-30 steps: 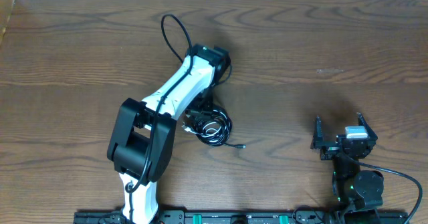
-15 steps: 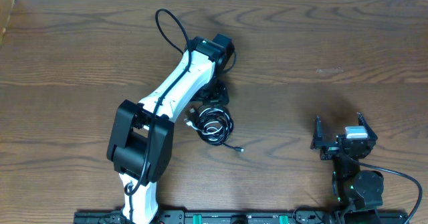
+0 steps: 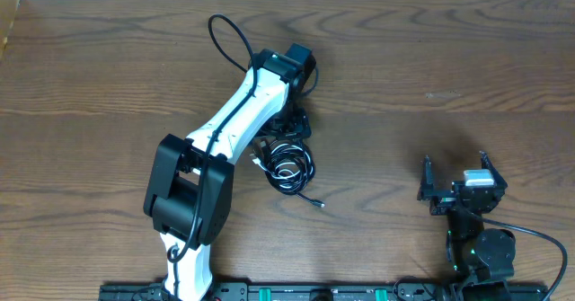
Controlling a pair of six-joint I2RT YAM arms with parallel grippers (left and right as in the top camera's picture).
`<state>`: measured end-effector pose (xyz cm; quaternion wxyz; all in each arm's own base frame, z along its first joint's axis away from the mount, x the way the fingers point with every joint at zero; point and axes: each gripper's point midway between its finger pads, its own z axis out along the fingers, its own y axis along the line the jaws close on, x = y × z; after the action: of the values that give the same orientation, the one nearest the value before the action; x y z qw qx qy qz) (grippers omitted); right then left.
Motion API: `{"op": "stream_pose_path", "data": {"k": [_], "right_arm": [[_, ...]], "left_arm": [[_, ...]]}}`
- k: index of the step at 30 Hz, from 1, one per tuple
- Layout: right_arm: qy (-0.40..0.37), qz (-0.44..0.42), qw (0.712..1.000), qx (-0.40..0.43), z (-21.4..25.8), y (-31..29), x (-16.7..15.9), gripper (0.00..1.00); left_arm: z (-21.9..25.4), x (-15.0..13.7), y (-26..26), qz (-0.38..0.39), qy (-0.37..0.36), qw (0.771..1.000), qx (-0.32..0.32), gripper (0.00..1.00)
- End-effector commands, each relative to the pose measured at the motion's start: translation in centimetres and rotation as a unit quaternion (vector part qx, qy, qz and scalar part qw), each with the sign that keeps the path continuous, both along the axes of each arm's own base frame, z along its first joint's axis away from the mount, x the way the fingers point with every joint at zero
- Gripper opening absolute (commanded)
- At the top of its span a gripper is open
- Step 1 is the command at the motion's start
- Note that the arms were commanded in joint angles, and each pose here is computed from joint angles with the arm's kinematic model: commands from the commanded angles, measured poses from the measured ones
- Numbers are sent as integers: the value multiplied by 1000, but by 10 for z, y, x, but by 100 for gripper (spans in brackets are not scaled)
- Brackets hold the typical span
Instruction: Untangle cables
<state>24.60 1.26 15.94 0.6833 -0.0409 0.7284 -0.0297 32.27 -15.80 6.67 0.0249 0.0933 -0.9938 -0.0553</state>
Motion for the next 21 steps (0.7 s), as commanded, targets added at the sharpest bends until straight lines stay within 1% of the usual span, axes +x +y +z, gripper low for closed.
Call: {"op": "stream_pose_path", "data": {"k": [1, 21], "right_arm": [[0, -2, 1000, 0, 0, -1, 0, 99], [0, -2, 1000, 0, 0, -1, 0, 99]], "left_arm": [[7, -2, -4, 5, -8, 1000, -5, 98], [7, -13, -23, -26, -8, 1000, -5, 98]]}}
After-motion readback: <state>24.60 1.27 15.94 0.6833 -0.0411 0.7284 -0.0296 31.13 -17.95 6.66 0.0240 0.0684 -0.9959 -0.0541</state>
